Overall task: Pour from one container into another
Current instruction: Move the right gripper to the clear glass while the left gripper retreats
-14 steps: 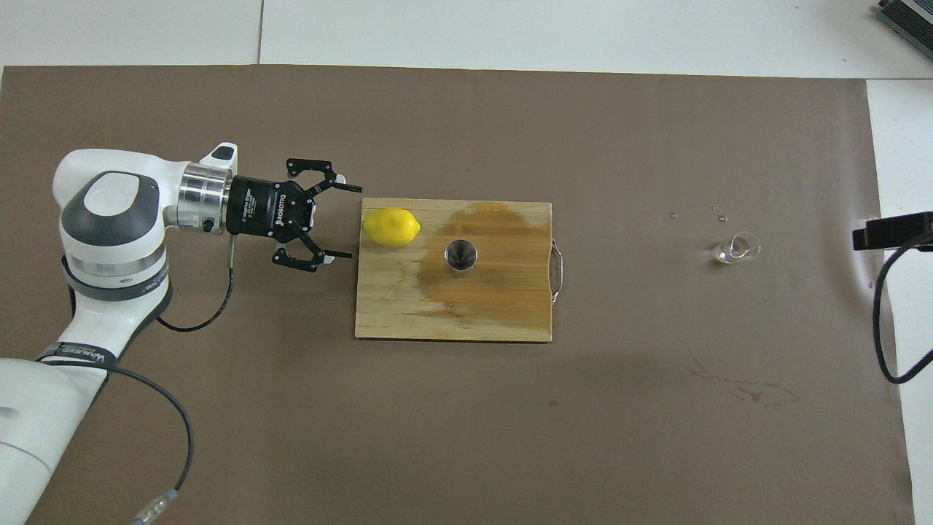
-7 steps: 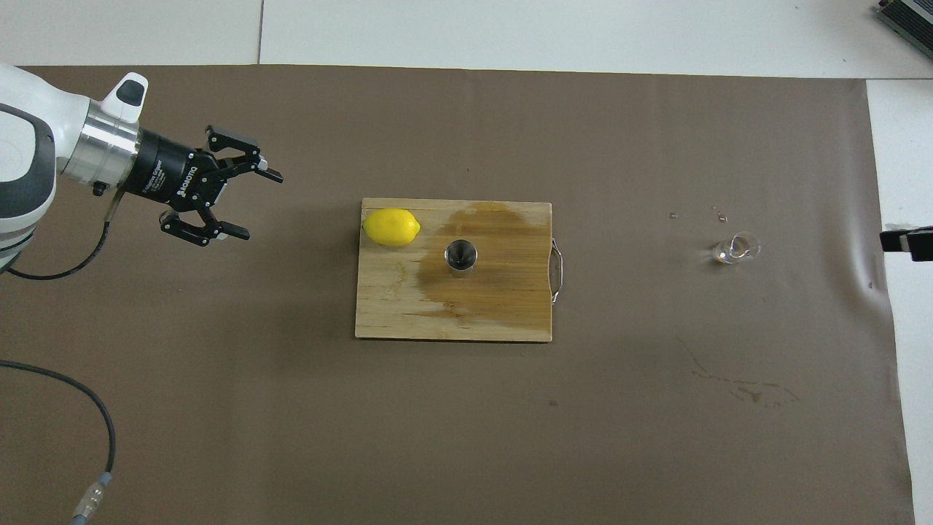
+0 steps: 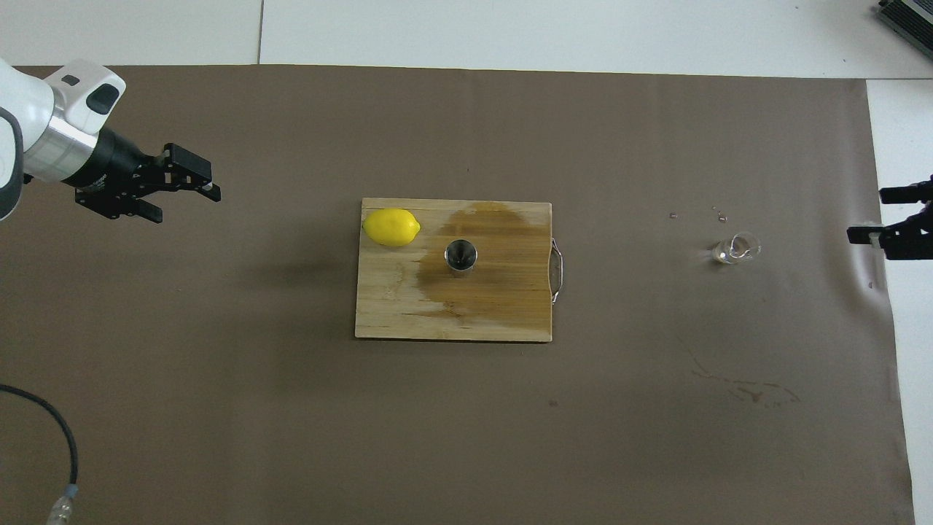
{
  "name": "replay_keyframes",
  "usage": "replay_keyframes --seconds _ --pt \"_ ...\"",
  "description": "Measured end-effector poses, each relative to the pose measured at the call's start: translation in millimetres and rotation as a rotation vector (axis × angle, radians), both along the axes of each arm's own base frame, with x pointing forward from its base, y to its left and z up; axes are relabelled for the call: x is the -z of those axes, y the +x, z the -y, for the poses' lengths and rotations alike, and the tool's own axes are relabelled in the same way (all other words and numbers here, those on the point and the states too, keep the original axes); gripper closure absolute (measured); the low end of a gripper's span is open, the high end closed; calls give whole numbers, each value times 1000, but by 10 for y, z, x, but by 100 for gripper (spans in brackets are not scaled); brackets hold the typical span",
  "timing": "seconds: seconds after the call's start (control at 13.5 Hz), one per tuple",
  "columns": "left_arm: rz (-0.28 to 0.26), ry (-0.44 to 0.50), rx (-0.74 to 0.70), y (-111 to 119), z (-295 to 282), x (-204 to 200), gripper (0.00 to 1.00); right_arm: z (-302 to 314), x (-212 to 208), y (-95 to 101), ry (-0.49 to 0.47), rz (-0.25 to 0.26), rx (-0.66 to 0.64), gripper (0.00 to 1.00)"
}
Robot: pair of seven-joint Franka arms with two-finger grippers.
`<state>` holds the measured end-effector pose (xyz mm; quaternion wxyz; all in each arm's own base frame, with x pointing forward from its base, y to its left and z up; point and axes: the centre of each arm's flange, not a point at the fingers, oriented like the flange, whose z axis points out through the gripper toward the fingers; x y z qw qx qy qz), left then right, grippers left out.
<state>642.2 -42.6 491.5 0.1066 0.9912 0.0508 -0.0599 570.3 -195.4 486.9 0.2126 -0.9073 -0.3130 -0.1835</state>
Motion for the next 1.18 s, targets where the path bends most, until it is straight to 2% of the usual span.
replay_keyframes --seconds 0.3,0.59,0.74,0.89,1.18 --pt "94 57 160 -45 -8 -285 0 376 776 20 91 43 -109 0" --pt "176 115 243 -242 150 -802 0 491 1535 -41 296 128 -223 0" --pt "201 123 284 -333 133 -980 0 501 1816 -70 355 159 -269 0" --pt "195 124 304 -411 77 -1065 0 499 1923 -51 384 191 -297 0" --pt "131 117 302 -562 -81 -1129 0 409 1933 4 372 279 -403 0"
